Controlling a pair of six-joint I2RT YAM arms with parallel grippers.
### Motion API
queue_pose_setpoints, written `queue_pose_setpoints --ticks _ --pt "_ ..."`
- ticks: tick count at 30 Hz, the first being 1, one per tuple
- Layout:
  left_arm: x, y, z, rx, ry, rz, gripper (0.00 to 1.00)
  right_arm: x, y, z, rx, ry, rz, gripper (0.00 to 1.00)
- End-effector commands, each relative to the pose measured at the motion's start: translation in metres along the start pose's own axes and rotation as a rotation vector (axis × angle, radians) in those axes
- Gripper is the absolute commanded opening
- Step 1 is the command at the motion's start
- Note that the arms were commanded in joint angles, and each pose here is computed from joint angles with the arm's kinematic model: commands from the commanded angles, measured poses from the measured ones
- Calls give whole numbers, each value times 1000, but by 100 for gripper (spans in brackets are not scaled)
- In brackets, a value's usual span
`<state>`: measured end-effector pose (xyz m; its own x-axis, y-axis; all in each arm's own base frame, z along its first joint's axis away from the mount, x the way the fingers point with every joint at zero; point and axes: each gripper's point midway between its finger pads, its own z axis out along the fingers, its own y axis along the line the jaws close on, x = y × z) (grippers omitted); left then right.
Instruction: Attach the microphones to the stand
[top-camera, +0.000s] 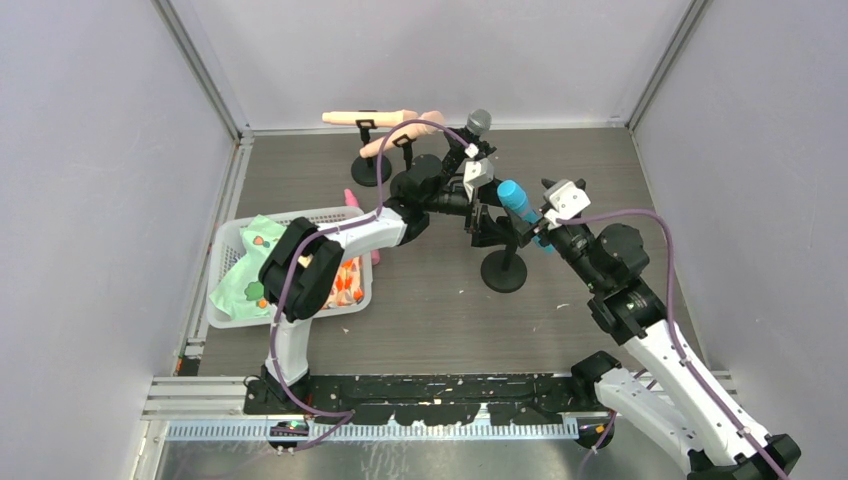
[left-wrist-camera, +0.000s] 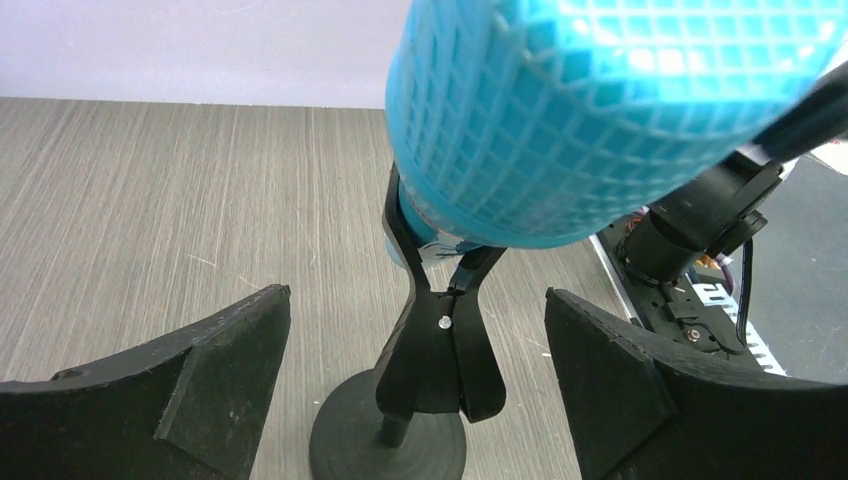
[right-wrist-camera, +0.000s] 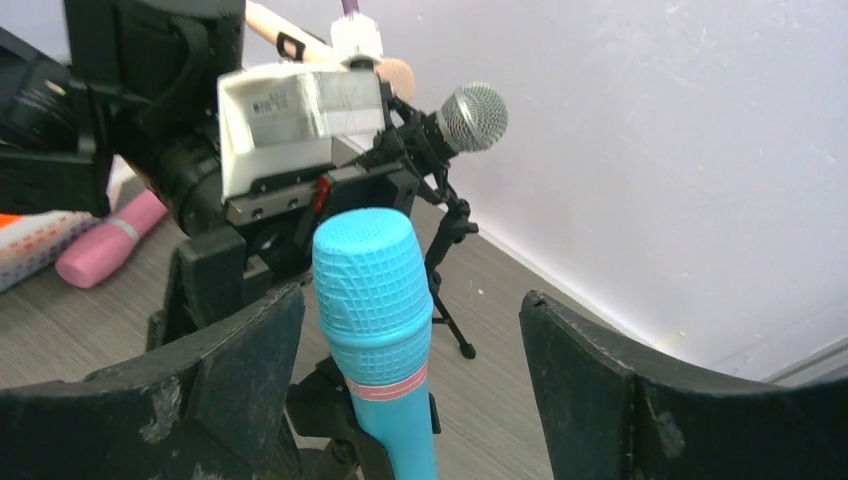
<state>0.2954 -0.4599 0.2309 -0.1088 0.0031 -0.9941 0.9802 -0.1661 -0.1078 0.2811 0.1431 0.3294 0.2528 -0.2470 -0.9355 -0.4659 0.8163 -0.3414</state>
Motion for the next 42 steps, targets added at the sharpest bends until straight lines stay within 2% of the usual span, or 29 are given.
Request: queue_pose_setpoints --ticks 1,5,9,15,18,20,23,28,33,42 --pt "-22 -1 -6 -21 -37 58 100 -48 -3 -11 -22 -110 49 84" --pt "-24 2 -15 -75 -42 58 100 -60 -5 -23 -14 -143 77 84" --pt "-29 4 -30 -149 -52 56 100 -68 -24 -38 103 -156 180 84" --pt "-37 5 -67 -324 -66 35 100 -53 -49 -63 284 -54 343 82" --pt "-37 4 -86 -447 -65 -15 100 -46 -55 -75 352 -40 424 82" --pt "-36 4 -100 -545 -57 -69 100 -30 -58 -81 399 29 439 82" --pt "-34 0 -122 -671 -42 -125 100 -5 -43 -79 366 132 473 84" --pt "-31 -10 -162 -865 -6 -170 100 24 -26 -80 373 187 611 88" --pt "-33 -14 -196 -1038 37 -206 100 51 -4 -85 362 260 707 87" --pt "-29 -18 -217 -1122 72 -229 100 88 49 -73 308 336 754 83"
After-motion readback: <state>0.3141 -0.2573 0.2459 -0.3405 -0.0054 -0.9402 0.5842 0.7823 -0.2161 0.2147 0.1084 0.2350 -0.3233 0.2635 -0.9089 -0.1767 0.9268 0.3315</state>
